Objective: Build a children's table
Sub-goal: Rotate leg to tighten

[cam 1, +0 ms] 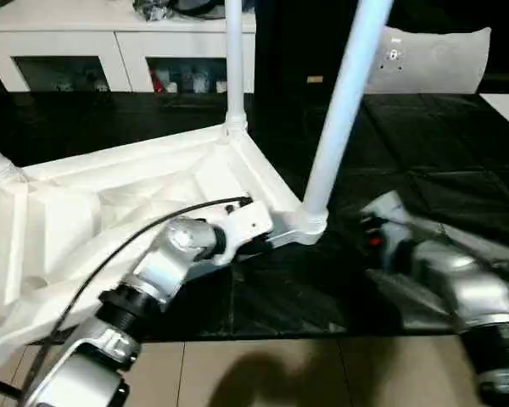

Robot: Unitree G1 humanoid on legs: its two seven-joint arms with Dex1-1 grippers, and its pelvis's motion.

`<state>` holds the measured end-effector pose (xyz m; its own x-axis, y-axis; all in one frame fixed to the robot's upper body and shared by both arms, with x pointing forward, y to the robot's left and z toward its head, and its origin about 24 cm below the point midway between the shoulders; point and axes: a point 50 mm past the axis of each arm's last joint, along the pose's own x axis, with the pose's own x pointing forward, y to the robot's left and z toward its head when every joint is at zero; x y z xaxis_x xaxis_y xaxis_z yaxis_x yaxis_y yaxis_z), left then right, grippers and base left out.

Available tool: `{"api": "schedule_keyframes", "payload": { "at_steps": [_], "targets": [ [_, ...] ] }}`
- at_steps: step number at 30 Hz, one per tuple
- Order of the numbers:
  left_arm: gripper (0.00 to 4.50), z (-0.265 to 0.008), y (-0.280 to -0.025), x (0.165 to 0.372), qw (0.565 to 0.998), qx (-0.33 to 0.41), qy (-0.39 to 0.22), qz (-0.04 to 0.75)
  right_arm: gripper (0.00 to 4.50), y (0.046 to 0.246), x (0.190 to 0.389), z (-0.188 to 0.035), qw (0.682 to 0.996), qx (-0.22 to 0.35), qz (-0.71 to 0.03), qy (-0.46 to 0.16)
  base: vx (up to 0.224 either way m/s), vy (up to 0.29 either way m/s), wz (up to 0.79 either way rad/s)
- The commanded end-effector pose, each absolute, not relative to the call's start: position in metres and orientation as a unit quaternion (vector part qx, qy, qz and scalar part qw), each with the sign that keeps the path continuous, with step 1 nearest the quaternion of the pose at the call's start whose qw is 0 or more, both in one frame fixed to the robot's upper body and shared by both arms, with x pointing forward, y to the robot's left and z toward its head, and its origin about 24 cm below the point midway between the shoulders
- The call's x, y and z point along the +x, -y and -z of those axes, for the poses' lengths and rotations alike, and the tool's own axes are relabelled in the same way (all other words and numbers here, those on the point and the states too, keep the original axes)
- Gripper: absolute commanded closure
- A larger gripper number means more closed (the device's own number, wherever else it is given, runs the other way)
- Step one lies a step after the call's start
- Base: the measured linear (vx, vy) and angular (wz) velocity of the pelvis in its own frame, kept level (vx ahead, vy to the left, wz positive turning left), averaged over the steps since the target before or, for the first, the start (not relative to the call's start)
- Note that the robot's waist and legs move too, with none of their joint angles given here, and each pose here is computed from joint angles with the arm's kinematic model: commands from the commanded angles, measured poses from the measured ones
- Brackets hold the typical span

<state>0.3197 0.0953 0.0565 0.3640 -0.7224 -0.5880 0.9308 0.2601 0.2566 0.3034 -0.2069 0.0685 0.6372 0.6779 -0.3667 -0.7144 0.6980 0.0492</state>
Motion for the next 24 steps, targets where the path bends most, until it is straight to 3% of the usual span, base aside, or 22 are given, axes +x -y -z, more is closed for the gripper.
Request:
{"api": "schedule_keyframes", "payload": {
  "at_steps": [1, 4, 13, 16, 20, 21, 24],
  "targets": [
    [4.5, -0.039, -0.099, 0.308, 0.729, 0.305, -0.216, 0.574, 0.06, 0.206, 0.3, -0.078, 0.893, -0.053, -0.417, -0.163, 0.0, 0.0, 0.0],
    [4.5, -0.039, -0.1, 0.301, 0.698, 0.303, -0.215, 0.612, 0.06, 0.207, 0.297, -0.081, 0.877, -0.07, -0.445, -0.165, 0.0, 0.0, 0.0],
    [4.5, -0.046, -0.1, 0.297, 0.661, 0.293, -0.198, 0.662, 0.06, 0.195, 0.291, -0.08, 0.829, -0.094, -0.525, -0.169, 0.0, 0.0, 0.0],
    [4.5, -0.048, -0.099, 0.295, 0.646, 0.29, -0.196, 0.679, 0.44, 0.187, 0.293, -0.075, 0.814, -0.097, -0.544, -0.179, 0.0, 0.0, 0.0],
    [4.5, -0.048, -0.099, 0.295, 0.643, 0.29, -0.195, 0.681, 0.59, 0.185, 0.294, -0.072, 0.81, -0.098, -0.548, -0.185, 0.0, 0.0, 0.0],
    [4.5, -0.048, -0.099, 0.295, 0.642, 0.29, -0.195, 0.682, 0.86, 0.184, 0.294, -0.071, 0.807, -0.098, -0.551, -0.187, 0.0, 0.0, 0.0],
    [4.5, -0.048, -0.099, 0.295, 0.64, 0.29, -0.196, 0.684, 0.97, 0.181, 0.296, -0.068, 0.805, -0.097, -0.554, -0.188, 0.0, 0.0, 0.0]
  ]
}}
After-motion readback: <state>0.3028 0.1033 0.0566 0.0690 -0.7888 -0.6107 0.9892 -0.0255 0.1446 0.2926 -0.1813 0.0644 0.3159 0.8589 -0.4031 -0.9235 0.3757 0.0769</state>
